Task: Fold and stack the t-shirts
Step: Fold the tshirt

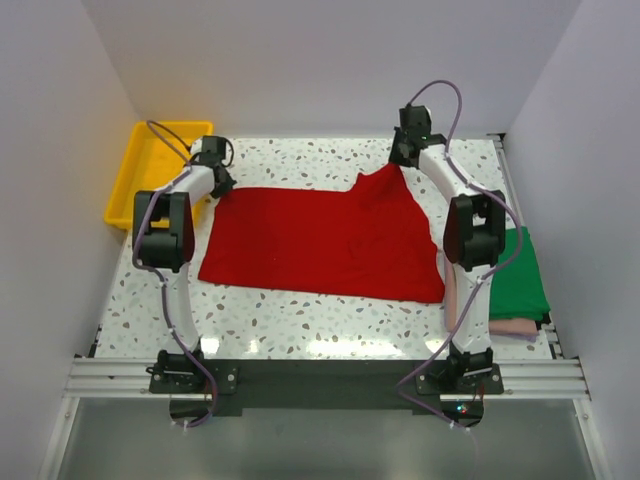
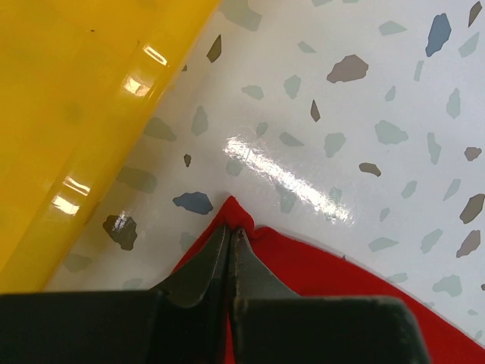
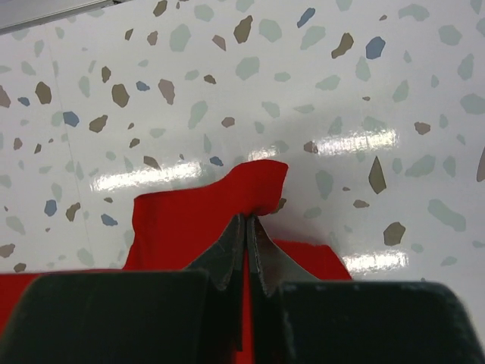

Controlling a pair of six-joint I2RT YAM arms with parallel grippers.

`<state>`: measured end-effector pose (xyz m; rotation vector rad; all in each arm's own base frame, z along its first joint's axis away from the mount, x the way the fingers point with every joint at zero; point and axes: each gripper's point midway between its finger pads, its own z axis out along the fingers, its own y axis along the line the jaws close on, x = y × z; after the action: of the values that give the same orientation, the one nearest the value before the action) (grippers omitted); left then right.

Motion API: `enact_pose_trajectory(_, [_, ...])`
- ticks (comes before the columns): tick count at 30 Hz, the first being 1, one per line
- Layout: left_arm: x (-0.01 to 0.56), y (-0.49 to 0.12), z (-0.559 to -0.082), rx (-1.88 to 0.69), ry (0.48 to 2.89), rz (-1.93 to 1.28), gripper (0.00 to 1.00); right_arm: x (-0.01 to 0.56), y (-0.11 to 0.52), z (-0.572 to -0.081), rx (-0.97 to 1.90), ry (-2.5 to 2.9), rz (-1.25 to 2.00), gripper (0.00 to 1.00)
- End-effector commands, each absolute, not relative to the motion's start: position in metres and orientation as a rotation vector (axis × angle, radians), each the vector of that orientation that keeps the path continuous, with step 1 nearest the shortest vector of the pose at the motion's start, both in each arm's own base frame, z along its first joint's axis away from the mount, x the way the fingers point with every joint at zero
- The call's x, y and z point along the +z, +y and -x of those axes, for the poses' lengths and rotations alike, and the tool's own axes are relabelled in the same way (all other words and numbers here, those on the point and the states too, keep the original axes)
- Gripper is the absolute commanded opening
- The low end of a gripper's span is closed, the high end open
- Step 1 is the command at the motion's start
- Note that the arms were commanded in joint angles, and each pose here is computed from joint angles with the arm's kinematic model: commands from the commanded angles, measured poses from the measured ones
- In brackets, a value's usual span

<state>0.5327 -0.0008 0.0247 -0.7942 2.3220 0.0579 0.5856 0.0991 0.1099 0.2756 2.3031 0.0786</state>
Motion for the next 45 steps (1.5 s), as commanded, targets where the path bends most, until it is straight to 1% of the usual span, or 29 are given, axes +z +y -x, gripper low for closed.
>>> enact_pose_trajectory(1, [0.061, 0.004, -0.540, 0.015, 2.248, 0.774, 0.00, 0.168, 0.100, -0.581, 0.136, 2.189, -0.285, 0.00])
enact_pose_trajectory(2, [0.061, 0.004, -0.539, 0.012, 2.249, 0.773, 0.00, 0.176, 0.098, -0.577, 0.140, 2.175, -0.290, 0.00])
enact_pose_trajectory(4, [0.065, 0.004, -0.539, 0.004, 2.241, 0.772, 0.00, 0.169, 0.096, -0.566, 0.144, 2.189, -0.298, 0.00])
enact_pose_trajectory(5, [0.066, 0.003, -0.539, -0.001, 2.241, 0.771, 0.00, 0.181, 0.097, -0.561, 0.156, 2.167, -0.300, 0.00])
enact_pose_trajectory(7, [0.073, 0.003, -0.540, -0.019, 2.225, 0.764, 0.00, 0.172, 0.097, -0.551, 0.159, 2.182, -0.304, 0.00])
enact_pose_trajectory(15, [0.091, 0.000, -0.540, -0.066, 2.202, 0.753, 0.00, 0.189, 0.091, -0.518, 0.180, 2.165, -0.322, 0.00])
enact_pose_trajectory(18, [0.092, 0.000, -0.535, -0.076, 2.204, 0.757, 0.00, 0.186, 0.091, -0.505, 0.189, 2.183, -0.329, 0.00])
enact_pose_trajectory(19, [0.090, -0.002, -0.532, -0.079, 2.209, 0.757, 0.00, 0.194, 0.091, -0.500, 0.199, 2.167, -0.332, 0.00])
enact_pose_trajectory(21, [0.093, -0.002, -0.527, -0.083, 2.207, 0.760, 0.00, 0.186, 0.088, -0.489, 0.193, 2.185, -0.339, 0.00])
enact_pose_trajectory(22, [0.094, -0.002, -0.526, -0.082, 2.205, 0.760, 0.00, 0.195, 0.087, -0.484, 0.198, 2.164, -0.345, 0.00])
enact_pose_trajectory(23, [0.095, -0.001, -0.524, -0.079, 2.204, 0.762, 0.00, 0.187, 0.085, -0.477, 0.189, 2.186, -0.349, 0.00])
enact_pose_trajectory(25, [0.100, -0.001, -0.518, -0.080, 2.197, 0.762, 0.00, 0.193, 0.083, -0.467, 0.195, 2.176, -0.358, 0.00])
enact_pose_trajectory(26, [0.101, 0.000, -0.516, -0.077, 2.197, 0.765, 0.00, 0.184, 0.082, -0.459, 0.191, 2.196, -0.362, 0.00])
enact_pose_trajectory(41, [0.107, 0.006, -0.462, -0.051, 2.190, 0.809, 0.00, 0.155, 0.087, -0.377, 0.310, 2.246, -0.391, 0.00])
enact_pose_trajectory(45, [0.096, 0.006, -0.445, -0.043, 2.210, 0.834, 0.00, 0.146, 0.090, -0.358, 0.343, 2.259, -0.397, 0.00])
